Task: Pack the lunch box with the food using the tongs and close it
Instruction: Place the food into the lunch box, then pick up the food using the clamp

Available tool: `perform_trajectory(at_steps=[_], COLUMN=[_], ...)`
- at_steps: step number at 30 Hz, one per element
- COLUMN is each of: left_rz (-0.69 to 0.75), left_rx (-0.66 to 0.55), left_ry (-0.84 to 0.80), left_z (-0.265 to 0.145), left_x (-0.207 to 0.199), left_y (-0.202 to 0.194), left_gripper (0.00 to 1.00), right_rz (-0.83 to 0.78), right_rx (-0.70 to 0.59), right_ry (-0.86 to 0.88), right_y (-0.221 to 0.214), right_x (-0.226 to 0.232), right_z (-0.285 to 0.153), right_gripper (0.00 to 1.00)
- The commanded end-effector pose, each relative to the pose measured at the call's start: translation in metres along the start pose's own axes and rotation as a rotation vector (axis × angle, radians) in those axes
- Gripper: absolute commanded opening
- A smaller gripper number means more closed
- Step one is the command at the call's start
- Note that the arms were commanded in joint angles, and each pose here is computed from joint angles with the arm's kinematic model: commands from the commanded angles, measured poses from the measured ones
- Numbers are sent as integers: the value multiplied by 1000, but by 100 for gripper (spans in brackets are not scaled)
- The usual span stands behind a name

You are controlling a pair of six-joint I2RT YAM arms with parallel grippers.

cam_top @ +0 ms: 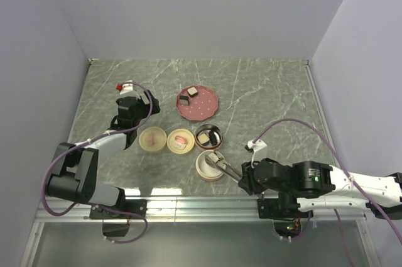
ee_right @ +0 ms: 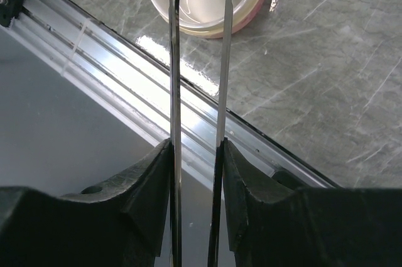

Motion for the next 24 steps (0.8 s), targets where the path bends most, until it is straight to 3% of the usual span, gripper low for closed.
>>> perform_trajectory(at_steps=[1, 24], left_rz=[-19, -20], left_rx=[-67, -71], left_ry=[-31, -32], left_z=[5, 4], left_x=[-7, -7], left_y=[23, 24], left_gripper=[100, 100], right_rz=[26, 32], right_rx=[-53, -104], right_ry=[22, 22], right_y=[9, 18], right_x=[7, 9], right_z=[-4, -7], right_gripper=[42, 47])
Point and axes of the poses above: each gripper's point midway between its finger pads, its own z axis out along the fingers, its own x axis along the line the jaws close on, y = z × x, the point moved 7 cm from there along -z, back along the fingers, and after that the axes turned 11 degrees about z, right-handed, at the moved point
